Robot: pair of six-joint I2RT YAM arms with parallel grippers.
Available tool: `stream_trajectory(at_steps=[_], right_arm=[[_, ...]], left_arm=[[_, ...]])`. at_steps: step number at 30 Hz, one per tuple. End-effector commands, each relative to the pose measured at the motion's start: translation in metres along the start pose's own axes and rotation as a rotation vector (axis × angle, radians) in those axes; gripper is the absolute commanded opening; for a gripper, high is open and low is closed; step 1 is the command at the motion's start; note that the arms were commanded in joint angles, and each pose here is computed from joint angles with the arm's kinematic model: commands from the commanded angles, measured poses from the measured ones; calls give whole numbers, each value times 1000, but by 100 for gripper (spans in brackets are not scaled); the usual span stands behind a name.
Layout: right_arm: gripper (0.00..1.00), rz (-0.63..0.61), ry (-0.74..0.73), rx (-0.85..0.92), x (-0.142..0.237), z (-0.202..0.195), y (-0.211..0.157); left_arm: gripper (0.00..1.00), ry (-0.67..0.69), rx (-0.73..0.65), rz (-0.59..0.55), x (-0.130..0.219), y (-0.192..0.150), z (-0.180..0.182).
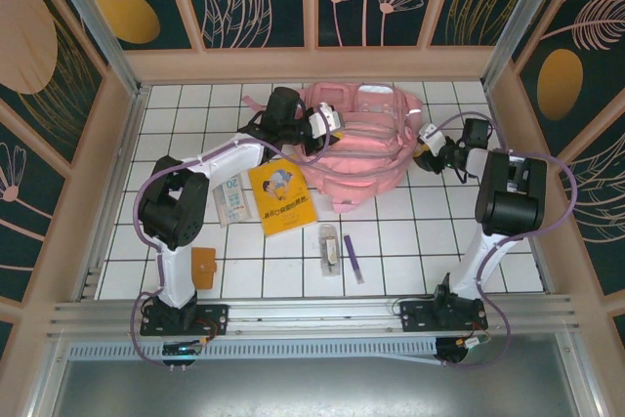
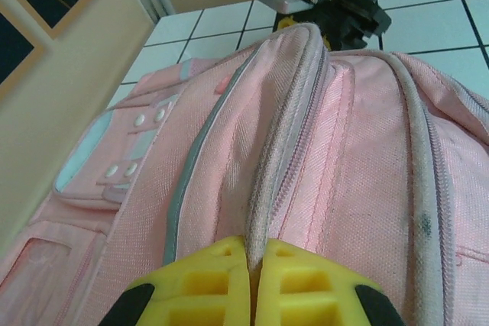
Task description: Pack the student bag
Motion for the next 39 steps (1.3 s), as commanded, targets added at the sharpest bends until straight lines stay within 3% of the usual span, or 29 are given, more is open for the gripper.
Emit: stream_trajectory(at_steps=[1, 20, 25, 32, 36, 39], right_arm=[[36, -18, -39, 29, -2, -2, -3], [41, -101, -81, 33, -15, -16, -5], [20, -145, -52, 47, -14, -16, 1], [18, -143, -1, 73, -7, -5, -5], [3, -149, 12, 98, 1, -1, -5], [0, -143, 4, 106, 5, -1, -4]], left_arm=[[0, -9, -89, -182, 13, 37, 5], [0, -34, -71, -175, 13, 35, 2], [0, -32, -64, -186, 12, 36, 3], [0, -26, -55, -190, 11, 35, 5], [0, -23, -53, -191, 10, 36, 7], [0, -18, -54, -190, 9, 36, 8]])
Point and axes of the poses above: each hand's point on the last joint's axis, 136 mm out from that joint toward the fingers, its own x axis back along the fingers, its own z axis along the line the jaws close on, y = z × x, the point moved 10 cm from there along x, back along the fingers
